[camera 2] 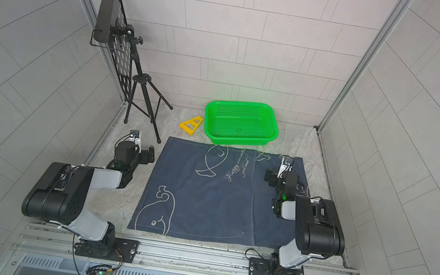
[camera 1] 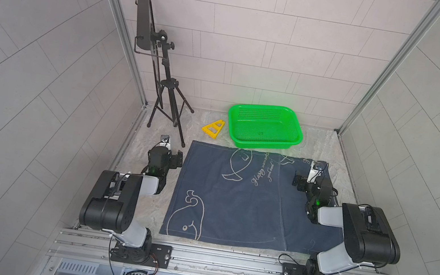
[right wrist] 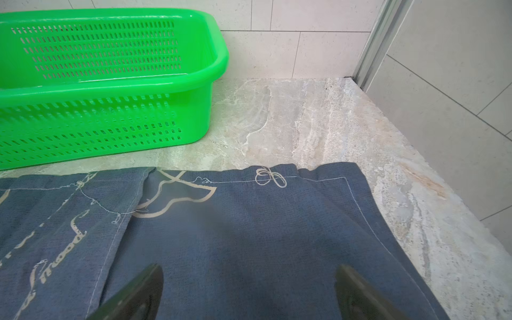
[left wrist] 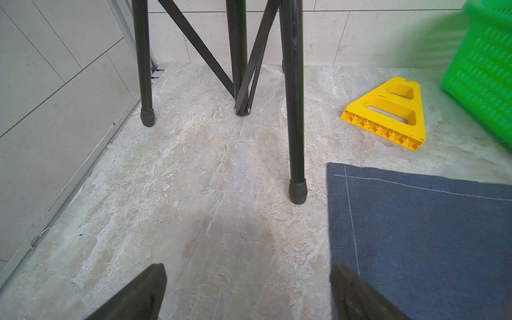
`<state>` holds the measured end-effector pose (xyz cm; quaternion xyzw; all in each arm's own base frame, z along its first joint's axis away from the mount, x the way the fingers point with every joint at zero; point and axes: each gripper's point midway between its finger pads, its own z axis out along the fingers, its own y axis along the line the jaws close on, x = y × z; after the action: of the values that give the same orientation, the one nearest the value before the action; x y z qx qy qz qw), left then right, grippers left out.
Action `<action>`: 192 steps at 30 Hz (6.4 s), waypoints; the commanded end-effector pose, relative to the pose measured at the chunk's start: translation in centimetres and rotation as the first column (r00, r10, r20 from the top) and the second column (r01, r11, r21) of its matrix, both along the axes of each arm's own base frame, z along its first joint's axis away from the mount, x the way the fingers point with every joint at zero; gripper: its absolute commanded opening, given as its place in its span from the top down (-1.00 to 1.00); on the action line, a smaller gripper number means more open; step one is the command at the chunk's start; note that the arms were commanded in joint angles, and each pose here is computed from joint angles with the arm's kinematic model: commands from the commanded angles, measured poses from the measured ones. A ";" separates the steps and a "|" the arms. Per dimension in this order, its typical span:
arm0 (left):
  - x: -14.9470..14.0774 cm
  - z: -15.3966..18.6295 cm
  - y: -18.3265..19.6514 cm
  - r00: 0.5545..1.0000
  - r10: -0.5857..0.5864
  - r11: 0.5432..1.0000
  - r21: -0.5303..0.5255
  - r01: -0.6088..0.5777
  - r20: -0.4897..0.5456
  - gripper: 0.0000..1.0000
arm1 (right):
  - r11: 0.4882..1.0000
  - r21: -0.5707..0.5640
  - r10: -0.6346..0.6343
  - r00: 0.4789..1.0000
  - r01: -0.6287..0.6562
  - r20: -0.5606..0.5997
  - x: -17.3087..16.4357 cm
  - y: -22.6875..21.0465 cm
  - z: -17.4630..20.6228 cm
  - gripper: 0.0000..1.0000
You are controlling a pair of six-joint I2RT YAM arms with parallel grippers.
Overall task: Roll up the pillowcase
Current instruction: Fold the pillowcase at the center of the board.
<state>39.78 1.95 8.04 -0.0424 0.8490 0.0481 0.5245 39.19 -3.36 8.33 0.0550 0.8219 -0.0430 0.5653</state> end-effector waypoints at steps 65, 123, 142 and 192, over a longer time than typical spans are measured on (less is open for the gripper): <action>10.3 -6.2 -9.7 0.763 0.035 0.999 0.004 -0.042 -0.645 -0.55 | 0.967 0.100 -0.136 0.809 0.233 -0.572 1.5 -12.9 1.2 -0.91; 11.0 -6.0 -12.4 0.699 -0.139 0.989 -0.133 0.063 -0.701 0.91 | 0.989 0.133 0.053 0.665 0.070 -0.745 10.9 -12.6 -6.1 -0.48; 11.9 -1.3 -11.8 0.759 -0.121 0.993 -0.090 0.082 -0.640 0.96 | 0.998 0.069 0.026 0.844 0.013 -0.536 12.7 -12.9 1.6 0.88; 8.2 16.4 -5.4 0.966 0.030 0.981 0.192 0.020 -0.256 1.00 | 0.993 0.059 0.109 0.991 -0.104 -0.083 4.4 -10.8 13.4 1.00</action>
<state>49.34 -6.65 22.61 0.0285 0.9128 0.0819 0.3992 45.55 -12.80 21.61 0.0410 0.8420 0.0663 0.5339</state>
